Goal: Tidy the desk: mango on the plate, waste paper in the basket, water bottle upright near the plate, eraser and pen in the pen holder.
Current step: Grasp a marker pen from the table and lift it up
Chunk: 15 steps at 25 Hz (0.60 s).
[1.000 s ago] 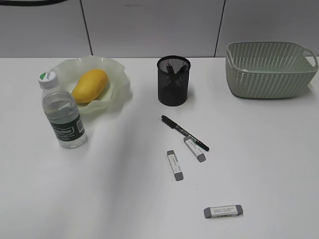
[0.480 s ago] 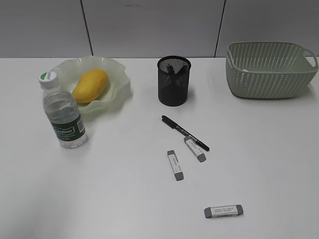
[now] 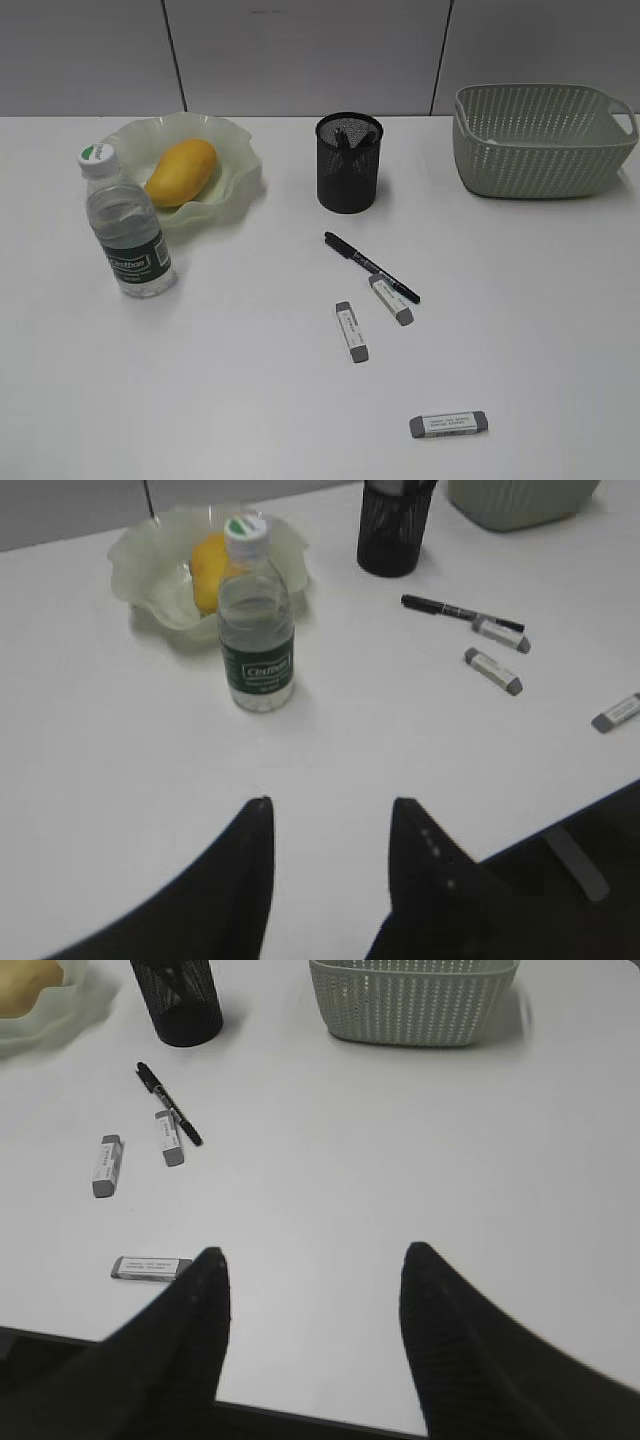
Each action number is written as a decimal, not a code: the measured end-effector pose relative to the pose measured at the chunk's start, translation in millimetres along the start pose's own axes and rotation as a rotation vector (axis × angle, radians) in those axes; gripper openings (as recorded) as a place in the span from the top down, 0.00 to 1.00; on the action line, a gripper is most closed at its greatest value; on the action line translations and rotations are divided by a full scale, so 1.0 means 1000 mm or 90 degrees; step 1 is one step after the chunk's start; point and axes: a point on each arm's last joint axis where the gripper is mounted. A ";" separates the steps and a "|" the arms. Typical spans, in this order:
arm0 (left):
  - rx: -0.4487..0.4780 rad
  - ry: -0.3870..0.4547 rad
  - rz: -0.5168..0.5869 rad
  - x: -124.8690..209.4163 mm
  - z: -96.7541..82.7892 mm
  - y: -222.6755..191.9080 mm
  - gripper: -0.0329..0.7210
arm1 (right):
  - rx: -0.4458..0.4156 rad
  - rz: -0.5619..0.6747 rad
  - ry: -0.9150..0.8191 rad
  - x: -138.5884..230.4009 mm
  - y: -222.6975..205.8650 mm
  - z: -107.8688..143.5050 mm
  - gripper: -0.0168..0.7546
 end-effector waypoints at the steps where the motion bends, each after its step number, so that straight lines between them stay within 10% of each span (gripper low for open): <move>1: -0.003 0.001 -0.019 0.003 0.000 0.004 0.57 | -0.001 0.000 -0.001 0.000 0.000 0.000 0.41; 9: -0.002 0.003 -0.039 0.006 0.000 0.009 0.57 | -0.030 0.018 0.027 -0.016 -0.011 0.010 0.41; 15: -0.047 0.026 -0.034 0.006 -0.001 0.009 0.57 | -0.015 0.173 0.069 -0.050 -0.102 0.026 0.41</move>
Point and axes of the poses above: a point on each arm's last joint axis where the gripper is mounted, y pointing back along that axis away from the gripper, z along the wrist's bending axis when the last joint is at zero, x = y × z, and after that the axes turned 12 degrees about -y, right-handed
